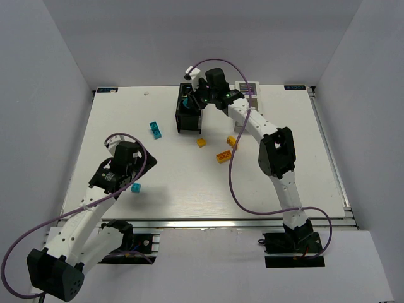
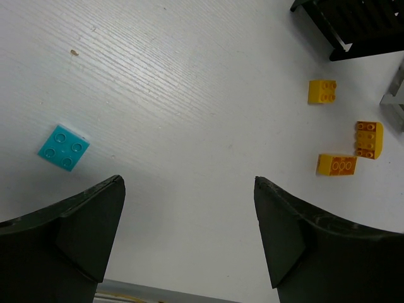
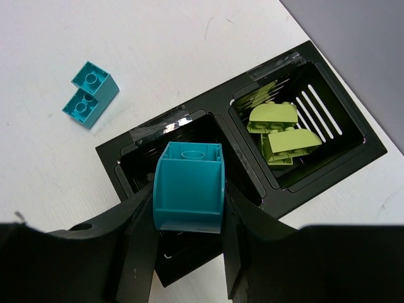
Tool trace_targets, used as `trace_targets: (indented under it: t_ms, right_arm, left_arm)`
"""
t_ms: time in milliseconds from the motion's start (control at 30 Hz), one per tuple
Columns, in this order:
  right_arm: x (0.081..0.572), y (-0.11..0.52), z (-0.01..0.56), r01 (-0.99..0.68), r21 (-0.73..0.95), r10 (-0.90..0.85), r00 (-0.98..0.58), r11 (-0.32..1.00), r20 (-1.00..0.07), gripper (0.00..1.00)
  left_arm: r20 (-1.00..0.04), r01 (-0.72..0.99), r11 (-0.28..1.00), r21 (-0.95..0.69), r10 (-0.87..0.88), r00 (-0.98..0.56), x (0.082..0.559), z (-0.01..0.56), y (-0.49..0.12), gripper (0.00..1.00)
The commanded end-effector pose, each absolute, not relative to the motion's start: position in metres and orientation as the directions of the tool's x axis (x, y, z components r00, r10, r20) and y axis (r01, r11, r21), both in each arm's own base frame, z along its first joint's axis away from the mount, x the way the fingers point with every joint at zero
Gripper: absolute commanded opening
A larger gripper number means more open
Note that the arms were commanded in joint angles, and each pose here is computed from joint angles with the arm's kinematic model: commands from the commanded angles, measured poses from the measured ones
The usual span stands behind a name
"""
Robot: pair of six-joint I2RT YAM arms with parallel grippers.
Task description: Sort the legos into containers by color
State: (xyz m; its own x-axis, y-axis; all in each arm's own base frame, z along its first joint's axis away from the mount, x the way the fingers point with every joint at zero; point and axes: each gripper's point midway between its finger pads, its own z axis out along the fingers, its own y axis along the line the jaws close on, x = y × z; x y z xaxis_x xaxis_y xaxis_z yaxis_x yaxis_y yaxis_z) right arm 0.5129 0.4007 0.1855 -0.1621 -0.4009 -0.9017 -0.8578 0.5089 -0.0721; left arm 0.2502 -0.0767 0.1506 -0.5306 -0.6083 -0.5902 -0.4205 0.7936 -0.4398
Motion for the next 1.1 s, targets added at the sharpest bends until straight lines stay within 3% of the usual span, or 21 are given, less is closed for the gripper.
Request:
trace_targets:
  t_ms: [0, 33, 133, 167, 433, 533, 567, 600, 733, 767, 833, 867, 933, 967, 1000, 1033, 1067]
  right_arm:
    - [0.520, 0.411, 0.206, -0.854, -0.116, -0.369, -0.094, 0.507, -0.925, 0.25]
    - [0.520, 0.411, 0.204, -0.854, -0.115, -0.371, -0.096, 0.507, -0.924, 0.26]
    - [0.520, 0.413, 0.202, -0.855, -0.122, -0.375, -0.090, 0.504, -0.923, 0.47]
    - [0.520, 0.413, 0.203, -0.853, -0.125, -0.377, -0.089, 0.507, -0.922, 0.62]
    - [0.515, 0.406, 0.225, -0.853, -0.173, -0.393, -0.041, 0.493, -0.919, 0.89]
    - [0.502, 0.392, 0.262, -0.851, -0.255, -0.406, 0.055, 0.460, -0.912, 0.89]
    - [0.498, 0.383, 0.249, -0.855, -0.270, -0.424, 0.066, 0.443, -0.903, 0.89]
    - [0.485, 0.373, 0.284, -0.847, -0.307, -0.392, 0.129, 0.434, -0.911, 0.89]
    - [0.430, 0.344, 0.302, -0.932, -0.282, -0.313, 0.203, 0.229, -0.928, 0.81]
    - [0.411, 0.334, 0.299, -0.961, -0.230, -0.294, 0.177, 0.154, -0.939, 0.69]
    - [0.382, 0.321, 0.297, -0.969, -0.237, -0.290, 0.208, 0.067, -0.934, 0.47]
    - [0.374, 0.313, 0.293, -0.971, -0.234, -0.303, 0.206, 0.057, -0.930, 0.27]
    - [0.349, 0.297, 0.271, -0.977, -0.212, -0.344, 0.187, 0.036, -0.920, 0.15]
    - [0.339, 0.292, 0.265, -0.978, -0.206, -0.357, 0.183, 0.026, -0.916, 0.18]
    - [0.326, 0.285, 0.263, -0.980, -0.197, -0.370, 0.175, 0.022, -0.913, 0.24]
    - [0.315, 0.277, 0.238, -0.988, -0.152, -0.405, 0.131, 0.020, -0.905, 0.47]
    - [0.308, 0.273, 0.230, -0.990, -0.136, -0.421, 0.115, 0.020, -0.900, 0.54]
  left_arm:
    - [-0.594, -0.439, 0.787, -0.434, -0.616, -0.518, 0.247, 0.150, -0.071, 0.92]
    - [-0.597, -0.440, 0.787, -0.434, -0.616, -0.514, 0.247, 0.151, -0.070, 0.92]
    - [-0.599, -0.444, 0.786, -0.430, -0.617, -0.511, 0.246, 0.152, -0.069, 0.93]
    - [-0.598, -0.449, 0.786, -0.425, -0.617, -0.512, 0.246, 0.150, -0.068, 0.93]
    - [-0.593, -0.475, 0.799, -0.368, -0.595, -0.543, 0.245, 0.141, -0.064, 0.94]
    - [-0.590, -0.478, 0.812, -0.336, -0.577, -0.565, 0.247, 0.138, -0.063, 0.88]
    - [-0.593, -0.474, 0.818, -0.328, -0.568, -0.570, 0.249, 0.138, -0.062, 0.86]
    - [-0.590, -0.471, 0.820, -0.323, -0.564, -0.577, 0.249, 0.138, -0.063, 0.82]
    - [-0.569, -0.461, 0.843, -0.276, -0.530, -0.629, 0.253, 0.130, -0.061, 0.53]
    - [-0.554, -0.472, 0.844, -0.255, -0.527, -0.644, 0.255, 0.125, -0.058, 0.37]
    - [-0.526, -0.458, 0.860, -0.223, -0.502, -0.686, 0.255, 0.117, -0.058, 0.28]
    - [-0.514, -0.460, 0.862, -0.210, -0.498, -0.698, 0.256, 0.114, -0.057, 0.25]
    - [-0.487, -0.458, 0.872, -0.175, -0.481, -0.729, 0.258, 0.105, -0.057, 0.26]
    - [-0.481, -0.462, 0.872, -0.161, -0.478, -0.735, 0.259, 0.102, -0.055, 0.44]
    - [-0.470, -0.469, 0.872, -0.138, -0.474, -0.744, 0.259, 0.097, -0.053, 0.56]
    - [-0.467, -0.475, 0.871, -0.121, -0.473, -0.747, 0.259, 0.093, -0.051, 0.63]
    - [-0.464, -0.483, 0.869, -0.108, -0.474, -0.749, 0.259, 0.090, -0.048, 0.72]
